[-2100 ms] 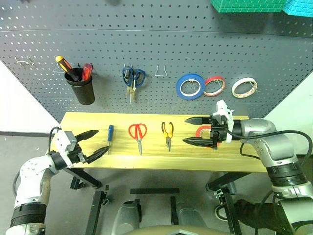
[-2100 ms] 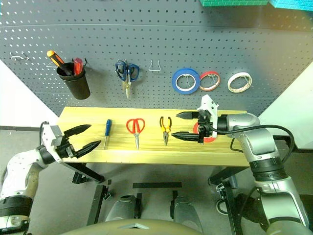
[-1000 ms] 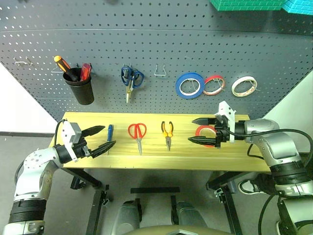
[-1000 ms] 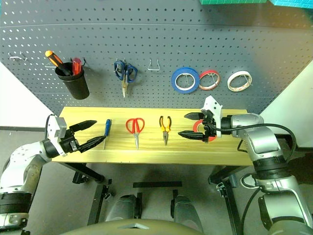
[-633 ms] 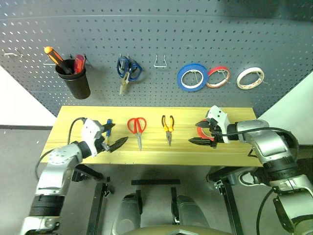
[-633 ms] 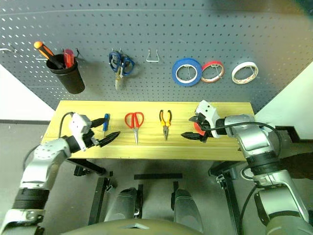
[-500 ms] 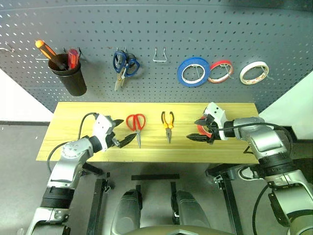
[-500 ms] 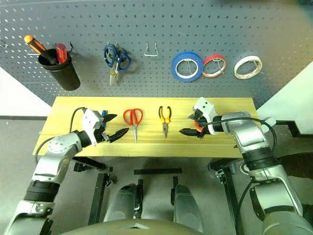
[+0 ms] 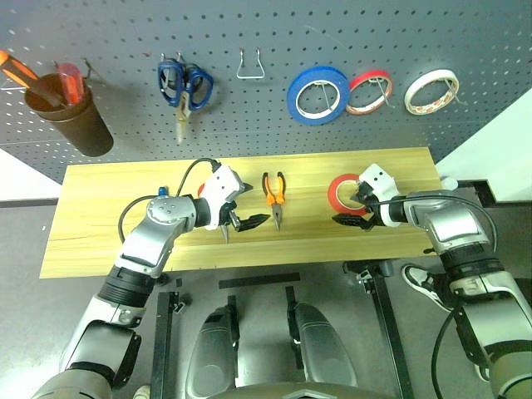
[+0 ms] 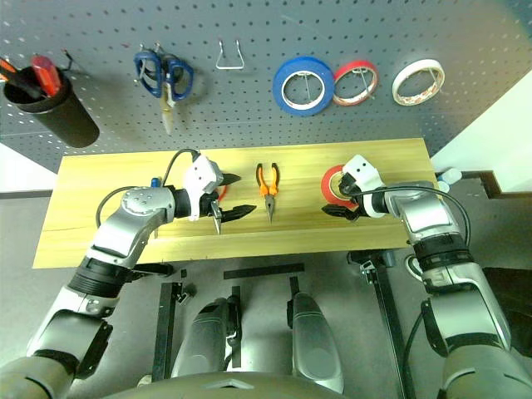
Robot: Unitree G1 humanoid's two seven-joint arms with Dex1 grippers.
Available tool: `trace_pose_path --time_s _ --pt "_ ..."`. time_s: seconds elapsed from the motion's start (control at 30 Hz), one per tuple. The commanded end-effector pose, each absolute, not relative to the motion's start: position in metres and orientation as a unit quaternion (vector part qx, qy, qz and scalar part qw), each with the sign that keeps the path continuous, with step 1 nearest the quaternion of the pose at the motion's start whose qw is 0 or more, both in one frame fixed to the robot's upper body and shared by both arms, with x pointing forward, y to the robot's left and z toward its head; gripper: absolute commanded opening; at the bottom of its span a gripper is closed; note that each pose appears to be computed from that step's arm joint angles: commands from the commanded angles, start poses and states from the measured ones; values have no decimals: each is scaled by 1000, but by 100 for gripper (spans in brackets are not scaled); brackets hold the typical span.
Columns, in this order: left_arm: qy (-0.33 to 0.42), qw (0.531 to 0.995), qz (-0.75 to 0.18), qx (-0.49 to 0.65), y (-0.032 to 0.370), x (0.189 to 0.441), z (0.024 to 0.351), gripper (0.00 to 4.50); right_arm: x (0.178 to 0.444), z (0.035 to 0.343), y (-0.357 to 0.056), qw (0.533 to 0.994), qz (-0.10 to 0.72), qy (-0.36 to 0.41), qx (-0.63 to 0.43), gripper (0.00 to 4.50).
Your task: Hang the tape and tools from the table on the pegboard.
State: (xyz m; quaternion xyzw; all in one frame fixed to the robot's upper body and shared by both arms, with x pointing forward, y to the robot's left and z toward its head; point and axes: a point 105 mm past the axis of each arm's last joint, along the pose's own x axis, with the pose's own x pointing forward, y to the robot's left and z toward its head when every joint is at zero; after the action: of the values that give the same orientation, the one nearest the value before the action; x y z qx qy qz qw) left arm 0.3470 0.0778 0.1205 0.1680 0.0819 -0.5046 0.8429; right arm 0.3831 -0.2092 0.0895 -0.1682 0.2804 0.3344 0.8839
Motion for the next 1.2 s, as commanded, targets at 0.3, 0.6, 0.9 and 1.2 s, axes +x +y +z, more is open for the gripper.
trace_pose_path --time_s 0.3,0.6,0.9,1.2 --pt "81 822 -539 166 43 347 126 447 410 91 -207 879 324 279 -210 450" --pt "80 828 -522 189 54 349 131 447 407 75 -202 842 345 333 -247 450" --pt "80 838 -504 193 58 354 136 450 404 61 -196 806 357 356 -310 204" --pt "85 836 -507 189 64 349 136 450 400 60 -198 788 369 364 -332 67"
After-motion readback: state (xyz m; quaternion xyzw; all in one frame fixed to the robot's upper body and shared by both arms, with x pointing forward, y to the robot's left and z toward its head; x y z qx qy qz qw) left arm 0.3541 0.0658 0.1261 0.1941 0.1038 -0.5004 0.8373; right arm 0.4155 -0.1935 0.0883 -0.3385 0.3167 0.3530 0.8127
